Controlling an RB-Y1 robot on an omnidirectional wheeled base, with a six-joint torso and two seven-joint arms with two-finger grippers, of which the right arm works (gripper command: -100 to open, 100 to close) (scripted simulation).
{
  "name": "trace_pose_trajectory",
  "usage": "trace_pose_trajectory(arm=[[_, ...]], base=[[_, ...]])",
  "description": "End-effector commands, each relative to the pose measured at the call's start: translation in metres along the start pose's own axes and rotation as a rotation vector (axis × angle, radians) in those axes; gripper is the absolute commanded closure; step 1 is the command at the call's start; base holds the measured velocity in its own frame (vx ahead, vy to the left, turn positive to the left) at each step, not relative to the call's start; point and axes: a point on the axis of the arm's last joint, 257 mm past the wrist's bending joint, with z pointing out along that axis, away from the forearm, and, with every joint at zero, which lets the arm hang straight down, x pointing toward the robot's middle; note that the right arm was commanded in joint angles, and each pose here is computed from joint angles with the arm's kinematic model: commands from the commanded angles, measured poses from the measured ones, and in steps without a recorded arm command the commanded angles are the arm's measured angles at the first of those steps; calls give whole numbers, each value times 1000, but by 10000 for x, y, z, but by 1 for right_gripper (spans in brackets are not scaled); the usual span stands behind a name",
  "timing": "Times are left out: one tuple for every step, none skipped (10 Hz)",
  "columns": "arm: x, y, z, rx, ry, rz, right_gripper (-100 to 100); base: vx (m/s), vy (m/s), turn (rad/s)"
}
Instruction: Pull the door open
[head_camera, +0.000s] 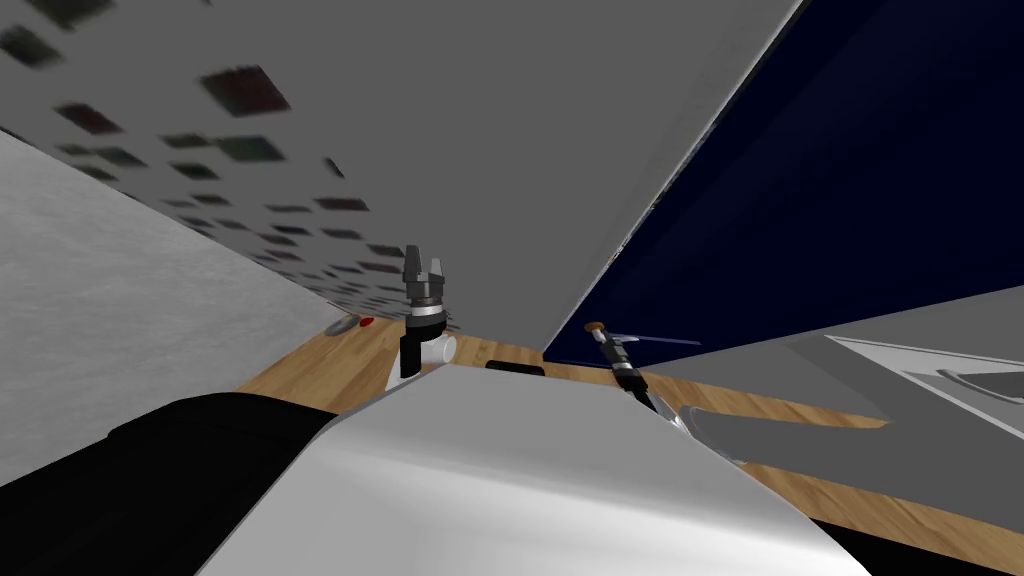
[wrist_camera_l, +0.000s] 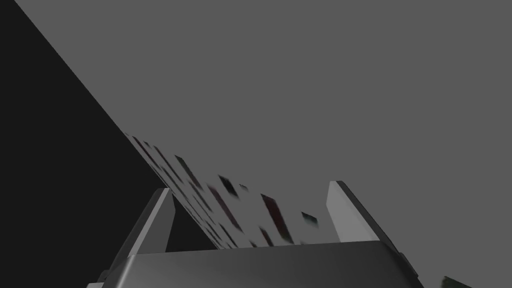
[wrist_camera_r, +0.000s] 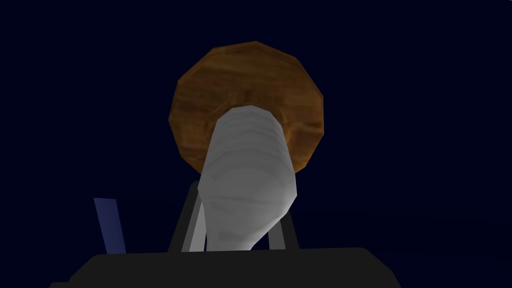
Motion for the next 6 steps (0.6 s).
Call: trace_pose_trajectory(arm=[[2,-4,-124,-4,16,-2,100],[-9,-2,-186,-5,25,-2,100],[-19,0,-241,-5,34,-2,100],[-28,2,-303,-6,43,-2,100],[-1,-29,-274,2,39,2,100],[-2,-38,-333,3,47,4,100]], base=[[-230,-100,148],[-207,-107,151],[-183,-75,158],[-186,-58,153],[-86,-27,28],[-127,-43,157]])
